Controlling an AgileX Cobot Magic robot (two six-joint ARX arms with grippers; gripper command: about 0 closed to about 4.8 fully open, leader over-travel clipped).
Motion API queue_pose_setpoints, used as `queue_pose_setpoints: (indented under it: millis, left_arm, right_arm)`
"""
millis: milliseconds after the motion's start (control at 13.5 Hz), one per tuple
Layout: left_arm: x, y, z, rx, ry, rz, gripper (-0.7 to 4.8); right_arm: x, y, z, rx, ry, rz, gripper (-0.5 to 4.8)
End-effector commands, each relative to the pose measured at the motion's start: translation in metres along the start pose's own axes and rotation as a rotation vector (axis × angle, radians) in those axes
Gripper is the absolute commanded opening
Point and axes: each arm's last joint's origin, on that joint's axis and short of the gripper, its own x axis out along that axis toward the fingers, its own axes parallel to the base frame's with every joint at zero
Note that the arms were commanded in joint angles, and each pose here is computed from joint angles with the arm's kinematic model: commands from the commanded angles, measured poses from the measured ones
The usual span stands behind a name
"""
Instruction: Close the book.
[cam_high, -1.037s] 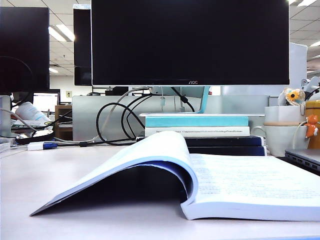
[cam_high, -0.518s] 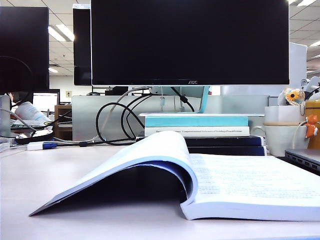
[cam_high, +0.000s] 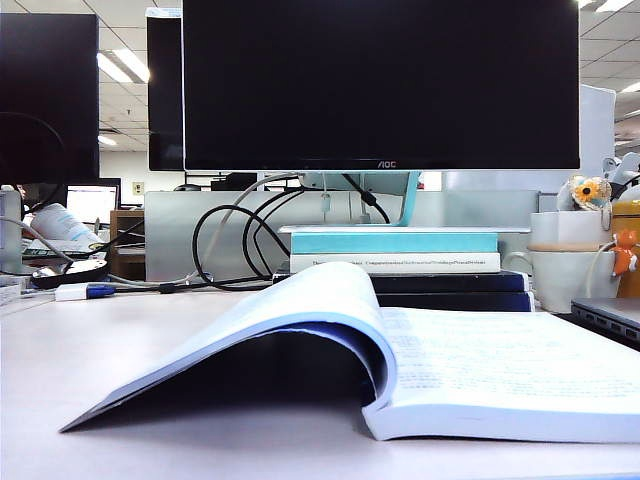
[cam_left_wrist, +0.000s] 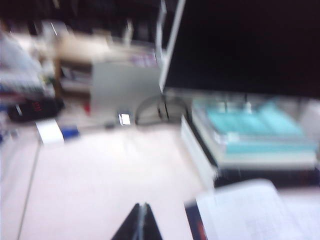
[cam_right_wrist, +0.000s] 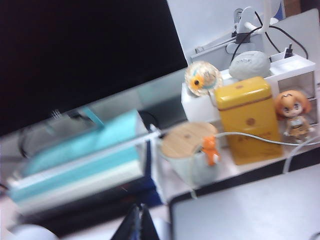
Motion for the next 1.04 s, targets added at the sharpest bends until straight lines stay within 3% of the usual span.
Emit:
queue_pose_setpoints:
  millis: [74, 222, 296, 444, 518, 815, 1037]
  left_arm:
    - [0.011, -0.012, 0.04, 0.06, 0.122, -0.048, -0.06]
    - [0.021, -0.023, 0.061, 0.077, 0.097, -0.093, -0.06]
    - [0.026, -0.031, 0.064, 0.084, 0.077, -0.04, -0.06]
    - [0.029, -0.045, 0.059, 0.08, 0.108, -0.064, -0.06]
    - [0.031, -0.056, 0.053, 0.049, 0.159, -0.127, -0.06]
    - [0.031, -0.094, 0.035, 0.046, 0.278, -0.264, -0.06]
    - [0.034, -0.121, 0.018, 0.103, 0.346, -0.286, -0.05]
  right_arm:
    - [-0.008, 0.014, 0.039, 0.016, -0.098, 0.033, -0.03]
    - [-0.002, 0.026, 0.067, -0.047, -0.051, 0.021, -0.03]
    - [0.009, 0.035, 0.084, -0.096, 0.048, 0.003, -0.03]
    - [0.027, 0.045, 0.101, -0.22, 0.171, 0.003, -0.02]
    - [0.037, 0.052, 0.109, -0.28, 0.23, 0.035, -0.02]
    - [0.06, 0.064, 0.117, -0.306, 0.351, 0.162, -0.02]
    - [0.08, 0.062, 0.094, -0.276, 0.575, 0.255, -0.02]
